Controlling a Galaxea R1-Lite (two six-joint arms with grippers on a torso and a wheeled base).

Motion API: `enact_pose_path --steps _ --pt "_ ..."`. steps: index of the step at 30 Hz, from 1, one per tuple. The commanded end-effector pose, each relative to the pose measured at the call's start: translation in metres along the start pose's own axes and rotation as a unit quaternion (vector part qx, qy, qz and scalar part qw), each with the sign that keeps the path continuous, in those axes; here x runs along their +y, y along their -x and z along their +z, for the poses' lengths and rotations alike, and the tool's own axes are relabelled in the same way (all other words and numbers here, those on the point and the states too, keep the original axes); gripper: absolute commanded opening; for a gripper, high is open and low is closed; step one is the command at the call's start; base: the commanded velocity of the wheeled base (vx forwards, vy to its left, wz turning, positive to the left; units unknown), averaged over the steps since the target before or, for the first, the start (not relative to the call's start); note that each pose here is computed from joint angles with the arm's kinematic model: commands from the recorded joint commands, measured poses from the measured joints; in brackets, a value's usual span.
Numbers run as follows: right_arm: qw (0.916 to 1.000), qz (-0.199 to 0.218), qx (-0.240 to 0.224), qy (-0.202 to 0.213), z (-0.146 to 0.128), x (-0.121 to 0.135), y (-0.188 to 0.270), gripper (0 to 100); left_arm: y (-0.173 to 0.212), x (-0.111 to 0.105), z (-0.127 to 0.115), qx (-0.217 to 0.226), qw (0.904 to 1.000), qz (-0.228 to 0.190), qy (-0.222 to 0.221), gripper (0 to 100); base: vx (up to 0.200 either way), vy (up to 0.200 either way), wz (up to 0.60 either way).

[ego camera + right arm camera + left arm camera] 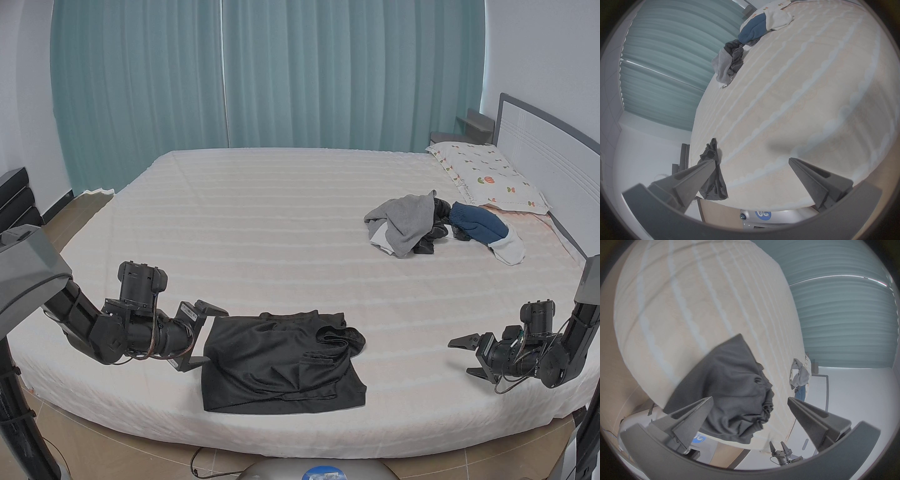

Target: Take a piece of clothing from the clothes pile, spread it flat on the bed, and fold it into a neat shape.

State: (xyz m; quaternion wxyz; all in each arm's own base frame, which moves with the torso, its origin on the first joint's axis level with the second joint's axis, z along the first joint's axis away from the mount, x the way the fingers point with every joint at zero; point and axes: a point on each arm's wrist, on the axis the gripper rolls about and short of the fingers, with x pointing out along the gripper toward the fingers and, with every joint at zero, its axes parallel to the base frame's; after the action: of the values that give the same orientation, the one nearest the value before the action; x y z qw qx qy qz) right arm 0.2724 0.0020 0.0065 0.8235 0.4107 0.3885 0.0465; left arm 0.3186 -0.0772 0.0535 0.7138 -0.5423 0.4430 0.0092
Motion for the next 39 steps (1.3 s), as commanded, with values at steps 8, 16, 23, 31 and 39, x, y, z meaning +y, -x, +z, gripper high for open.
enact_pose_path --steps 8,16,23,31,39 --pt "0.9997 0.004 0.010 0.022 -0.012 0.013 -0.001 100 -0.003 0.006 -0.001 0.001 1.0000 0.006 0.000 100 0.000 0.025 0.00" --pt "0.9985 0.010 0.003 0.054 -0.026 0.034 0.005 100 -0.003 0.006 -0.001 -0.001 1.0000 0.006 0.002 100 0.000 0.000 0.00" --pt "0.9959 0.018 0.002 0.088 -0.034 0.059 -0.003 100 -0.001 0.006 -0.001 0.002 1.0000 0.005 0.002 100 0.000 0.029 0.00" --pt "0.9882 -0.008 0.017 0.152 -0.061 0.110 -0.026 100 -0.002 0.009 -0.002 0.002 0.9999 0.011 -0.001 100 0.000 0.200 0.00" --pt "0.9762 -0.025 0.037 0.212 -0.087 0.146 -0.043 100 -0.002 0.009 -0.003 0.003 0.9999 0.011 -0.002 100 0.000 0.200 0.00"
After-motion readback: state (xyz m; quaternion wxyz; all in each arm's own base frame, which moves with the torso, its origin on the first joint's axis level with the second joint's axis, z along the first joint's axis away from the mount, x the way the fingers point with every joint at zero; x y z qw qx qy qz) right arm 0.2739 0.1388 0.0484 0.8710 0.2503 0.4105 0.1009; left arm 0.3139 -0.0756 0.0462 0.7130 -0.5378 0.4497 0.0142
